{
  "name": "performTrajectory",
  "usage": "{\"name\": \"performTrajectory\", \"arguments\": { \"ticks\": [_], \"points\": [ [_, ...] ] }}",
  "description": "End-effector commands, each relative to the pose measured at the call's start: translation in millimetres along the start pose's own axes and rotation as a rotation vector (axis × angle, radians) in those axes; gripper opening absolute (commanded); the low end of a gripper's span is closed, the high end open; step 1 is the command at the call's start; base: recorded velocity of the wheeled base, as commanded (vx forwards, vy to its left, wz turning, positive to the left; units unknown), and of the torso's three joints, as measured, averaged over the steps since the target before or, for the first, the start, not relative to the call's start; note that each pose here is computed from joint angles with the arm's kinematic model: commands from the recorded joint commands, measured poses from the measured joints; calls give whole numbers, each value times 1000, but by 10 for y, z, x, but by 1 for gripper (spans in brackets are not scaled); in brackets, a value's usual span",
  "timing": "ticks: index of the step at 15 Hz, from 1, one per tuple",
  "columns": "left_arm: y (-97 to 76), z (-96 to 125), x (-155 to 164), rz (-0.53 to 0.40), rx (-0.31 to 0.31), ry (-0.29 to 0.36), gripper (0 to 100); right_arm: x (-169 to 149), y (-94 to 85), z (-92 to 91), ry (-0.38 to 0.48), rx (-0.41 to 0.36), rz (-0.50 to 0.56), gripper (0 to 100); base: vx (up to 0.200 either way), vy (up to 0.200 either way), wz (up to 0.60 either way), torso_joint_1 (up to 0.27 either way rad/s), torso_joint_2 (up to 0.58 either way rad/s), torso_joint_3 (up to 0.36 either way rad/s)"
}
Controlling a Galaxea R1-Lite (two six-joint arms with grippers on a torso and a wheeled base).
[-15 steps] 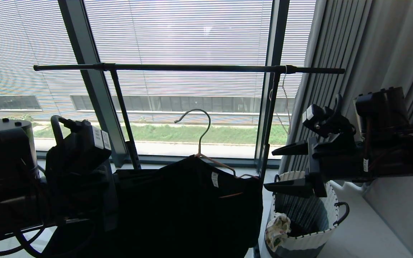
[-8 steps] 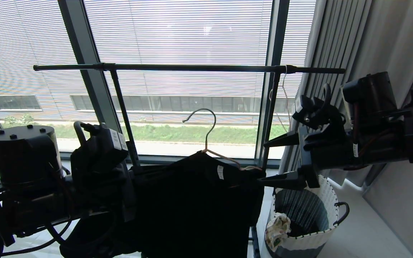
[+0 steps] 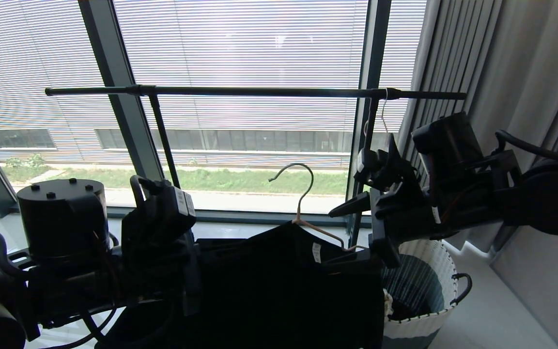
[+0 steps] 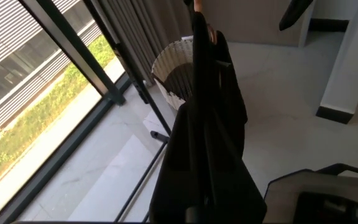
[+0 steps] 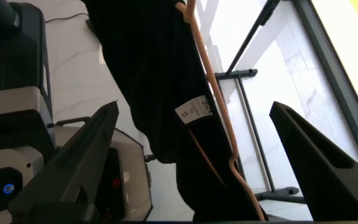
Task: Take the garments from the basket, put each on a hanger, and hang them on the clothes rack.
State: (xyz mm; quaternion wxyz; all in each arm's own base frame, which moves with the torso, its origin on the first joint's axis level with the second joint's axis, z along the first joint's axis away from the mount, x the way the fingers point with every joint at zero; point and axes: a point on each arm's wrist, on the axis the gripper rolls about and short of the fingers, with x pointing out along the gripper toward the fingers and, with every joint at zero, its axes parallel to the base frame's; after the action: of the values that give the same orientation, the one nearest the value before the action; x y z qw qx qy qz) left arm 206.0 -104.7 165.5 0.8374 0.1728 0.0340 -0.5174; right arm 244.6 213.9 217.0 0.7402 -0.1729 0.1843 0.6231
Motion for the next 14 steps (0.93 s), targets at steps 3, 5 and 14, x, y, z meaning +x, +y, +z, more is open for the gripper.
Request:
{"name": "performTrajectory", "arguments": {
  "ticks": [3, 5, 14],
  "points": [
    [-57, 52, 32, -25, 20, -24, 0, 205, -95, -125, 74, 16, -40, 100, 0, 0, 0, 0, 0, 0],
    [-62, 64, 38, -26, 26, -32, 0, 230, -111, -153, 88, 23, -49, 100, 0, 0, 0, 0, 0, 0],
    [-82, 80, 51, -33, 38, -44, 0, 313, -182, -244, 136, 39, -92, 0, 0, 0, 0, 0, 0, 0]
  ]
}}
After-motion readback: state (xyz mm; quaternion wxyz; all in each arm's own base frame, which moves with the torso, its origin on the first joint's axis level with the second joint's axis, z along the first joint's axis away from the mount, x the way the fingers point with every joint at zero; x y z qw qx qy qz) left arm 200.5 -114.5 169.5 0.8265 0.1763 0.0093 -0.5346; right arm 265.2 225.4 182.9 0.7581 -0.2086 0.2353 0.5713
